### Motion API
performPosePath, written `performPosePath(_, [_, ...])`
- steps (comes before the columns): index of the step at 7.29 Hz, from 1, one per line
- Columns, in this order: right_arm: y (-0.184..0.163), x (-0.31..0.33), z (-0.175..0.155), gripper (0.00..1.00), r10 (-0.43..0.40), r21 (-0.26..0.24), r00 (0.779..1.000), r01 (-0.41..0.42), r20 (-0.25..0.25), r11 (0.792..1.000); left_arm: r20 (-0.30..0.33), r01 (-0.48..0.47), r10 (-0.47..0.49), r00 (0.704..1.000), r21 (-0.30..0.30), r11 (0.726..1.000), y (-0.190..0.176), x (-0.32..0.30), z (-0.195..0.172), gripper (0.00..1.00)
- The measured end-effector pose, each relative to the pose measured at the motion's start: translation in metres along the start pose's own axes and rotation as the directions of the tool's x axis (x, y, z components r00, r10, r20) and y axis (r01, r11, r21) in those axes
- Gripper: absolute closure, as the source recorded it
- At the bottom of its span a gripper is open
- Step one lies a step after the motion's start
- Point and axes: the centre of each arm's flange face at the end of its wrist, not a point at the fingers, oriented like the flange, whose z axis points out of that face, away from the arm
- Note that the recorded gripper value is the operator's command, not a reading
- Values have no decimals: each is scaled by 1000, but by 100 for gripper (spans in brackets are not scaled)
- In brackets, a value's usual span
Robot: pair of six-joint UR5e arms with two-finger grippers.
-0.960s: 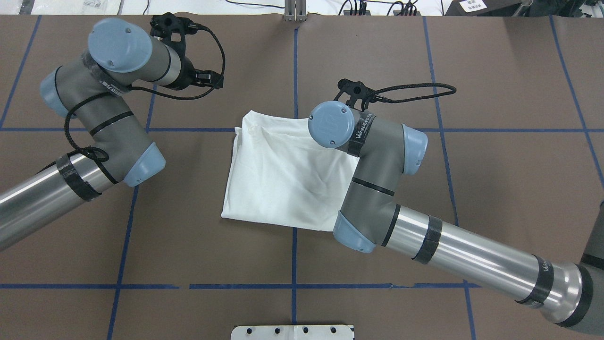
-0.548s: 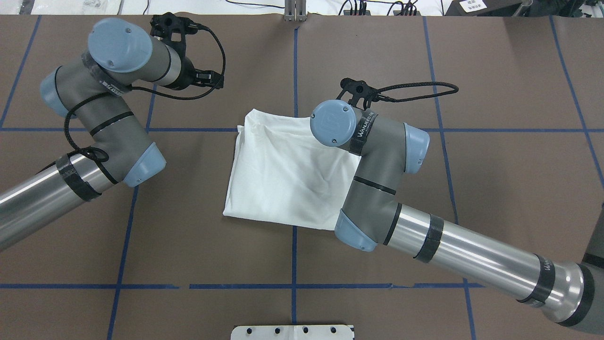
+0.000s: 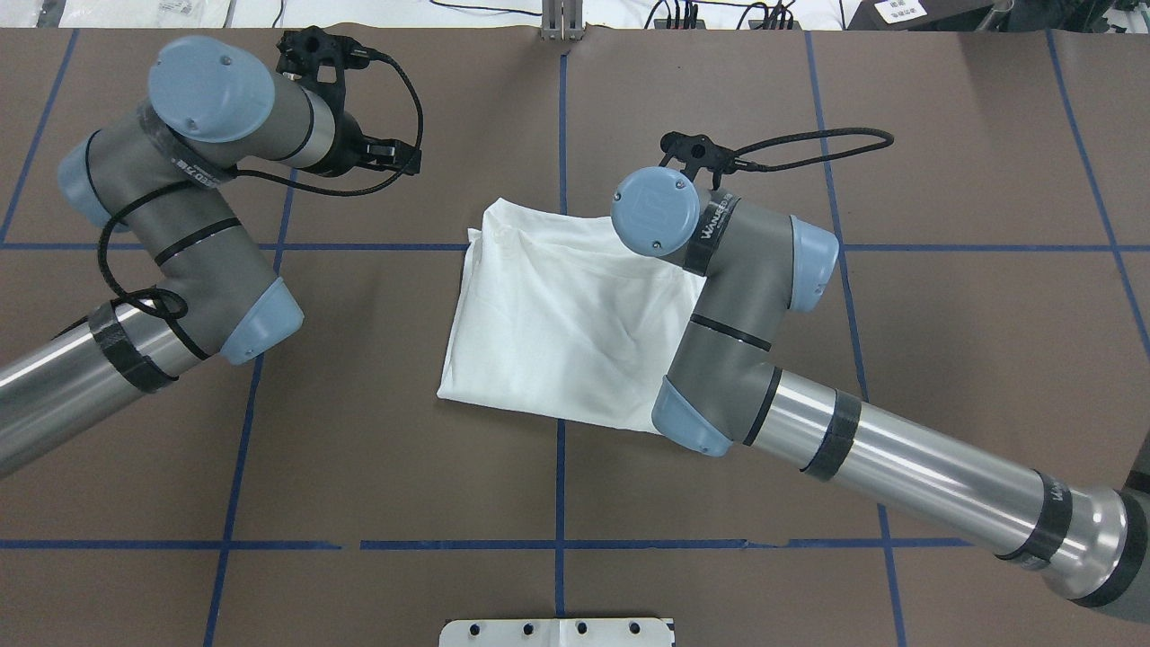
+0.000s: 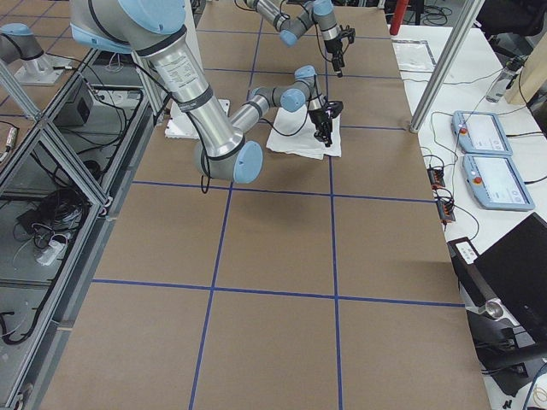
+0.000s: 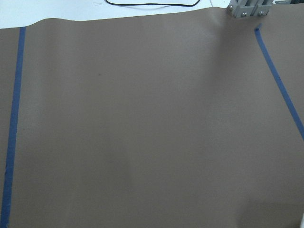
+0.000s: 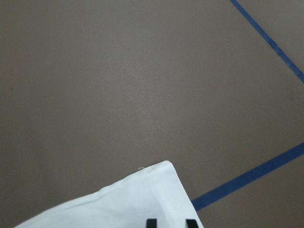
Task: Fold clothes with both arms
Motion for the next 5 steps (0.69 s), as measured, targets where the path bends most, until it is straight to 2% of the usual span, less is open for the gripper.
performPosePath(2, [-49,22,-30,0,-96,-111,994,102,61,989,-19,-62,61,998,-31,998,18,-9,-32,0])
performPosePath(3, [-77,51,-46,0,-163,-161,983,175,83,971,3,-120,120,993,-50,992,22,-13,-60,0])
performPosePath(5, [-128,137,-77,0,-304,-245,946,323,113,914,51,-243,249,967,-101,965,28,-61,-121,0])
